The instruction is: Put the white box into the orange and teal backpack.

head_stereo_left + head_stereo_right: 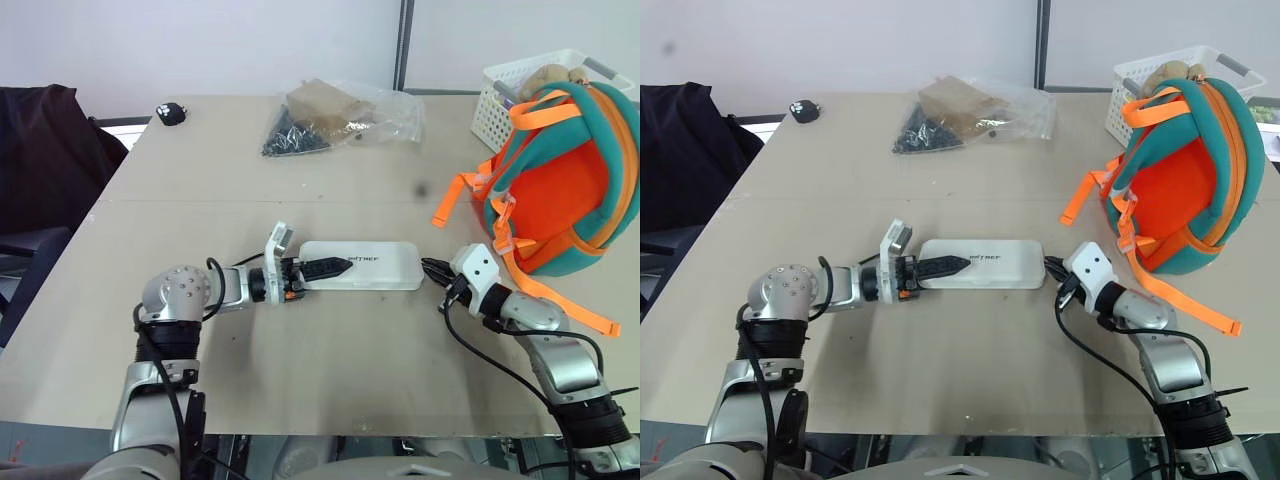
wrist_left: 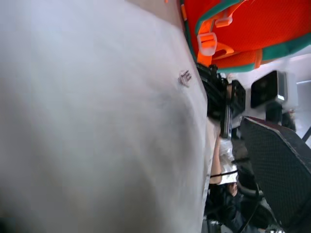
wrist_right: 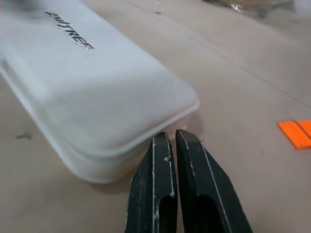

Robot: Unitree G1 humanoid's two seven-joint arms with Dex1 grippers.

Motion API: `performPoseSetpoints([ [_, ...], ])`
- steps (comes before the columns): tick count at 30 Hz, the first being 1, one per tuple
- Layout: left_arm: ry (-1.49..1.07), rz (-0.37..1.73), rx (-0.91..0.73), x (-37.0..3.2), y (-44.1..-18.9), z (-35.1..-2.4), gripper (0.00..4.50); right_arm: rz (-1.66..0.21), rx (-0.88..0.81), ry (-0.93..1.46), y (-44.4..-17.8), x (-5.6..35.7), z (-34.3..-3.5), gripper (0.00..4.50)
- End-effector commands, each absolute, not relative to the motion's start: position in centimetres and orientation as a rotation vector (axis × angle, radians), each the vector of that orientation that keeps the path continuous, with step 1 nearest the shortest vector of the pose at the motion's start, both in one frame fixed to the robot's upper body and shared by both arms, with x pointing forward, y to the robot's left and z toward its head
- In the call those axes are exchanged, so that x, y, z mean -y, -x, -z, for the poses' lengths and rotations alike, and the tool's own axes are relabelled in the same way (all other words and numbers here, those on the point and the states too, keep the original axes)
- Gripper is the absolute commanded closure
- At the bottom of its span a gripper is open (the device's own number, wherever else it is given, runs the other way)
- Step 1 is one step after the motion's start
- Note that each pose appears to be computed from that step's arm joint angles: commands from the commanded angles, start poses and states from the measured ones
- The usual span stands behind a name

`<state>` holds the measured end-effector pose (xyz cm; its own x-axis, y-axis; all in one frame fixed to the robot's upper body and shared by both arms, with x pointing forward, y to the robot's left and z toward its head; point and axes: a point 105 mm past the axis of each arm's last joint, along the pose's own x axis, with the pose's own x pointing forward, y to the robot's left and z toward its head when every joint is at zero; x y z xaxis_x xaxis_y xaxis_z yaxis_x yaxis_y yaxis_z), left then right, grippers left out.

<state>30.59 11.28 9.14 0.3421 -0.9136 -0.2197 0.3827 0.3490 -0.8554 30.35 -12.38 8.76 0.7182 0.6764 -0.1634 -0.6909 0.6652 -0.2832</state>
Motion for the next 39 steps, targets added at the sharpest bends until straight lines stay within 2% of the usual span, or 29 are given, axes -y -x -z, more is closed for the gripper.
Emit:
performPoseSetpoints([
  [1,0.841,0.936,-0.89,-10.3,-30.1,-7.2,1.2,-0.789,0.027,0.349,-30.2,11.9,-10.3,4.5],
  [3,0.846,0.931,-0.887,-10.4,-30.1,-7.2,1.87,-0.789,0.027,0.347,-30.1,12.1,-10.3,4.5],
  [7,0.87,0.937,-0.859,-10.6,-29.9,-7.4,2.0,-0.772,0.062,0.338,-30.0,12.4,-10.9,4.5],
  [9,0.891,0.944,-0.824,-10.7,-29.9,-8.0,2.46,-0.768,0.084,0.317,-29.6,12.5,-11.5,4.5],
  [10,0.894,0.942,-0.801,-10.9,-30.0,-8.2,2.86,-0.767,0.095,0.295,-29.2,12.6,-11.9,4.5],
  [12,0.881,0.938,-0.716,-11.5,-30.4,-9.0,3.58,-0.747,0.144,0.217,-28.5,12.7,-13.2,3.95],
  [14,0.882,0.922,-0.564,-13.1,-31.2,-10.9,3.64,-0.639,0.234,0.133,-28.2,13.8,-15.4,3.25],
  [16,0.907,0.898,-0.411,-15.1,-31.7,-13.1,3.64,-0.456,0.302,0.048,-28.7,15.7,-17.0,2.2],
  [20,0.92,0.839,-0.336,-16.9,-31.8,-14.0,3.64,-0.295,0.329,-0.058,-30.0,17.4,-18.1,0.3],
  [26,0.926,0.807,-0.314,-17.6,-31.0,-14.1,3.64,-0.093,0.345,-0.298,-33.7,19.2,-19.8,0.3],
  [30,0.935,0.797,-0.293,-17.5,-30.9,-14.4,3.64,-0.144,0.399,-0.343,-35.9,17.9,-21.8,0.3],
  [36,0.94,0.789,-0.283,-17.2,-30.6,-14.4,3.64,-0.101,0.464,-0.47,-39.3,17.7,-24.5,0.3],
  [37,0.942,0.788,-0.28,-17.2,-30.6,-14.4,3.64,-0.091,0.472,-0.487,-39.6,17.8,-24.8,0.68],
  [39,0.945,0.78,-0.269,-17.4,-30.6,-14.5,3.64,-0.1,0.493,-0.476,-39.8,17.6,-25.2,0.94],
])
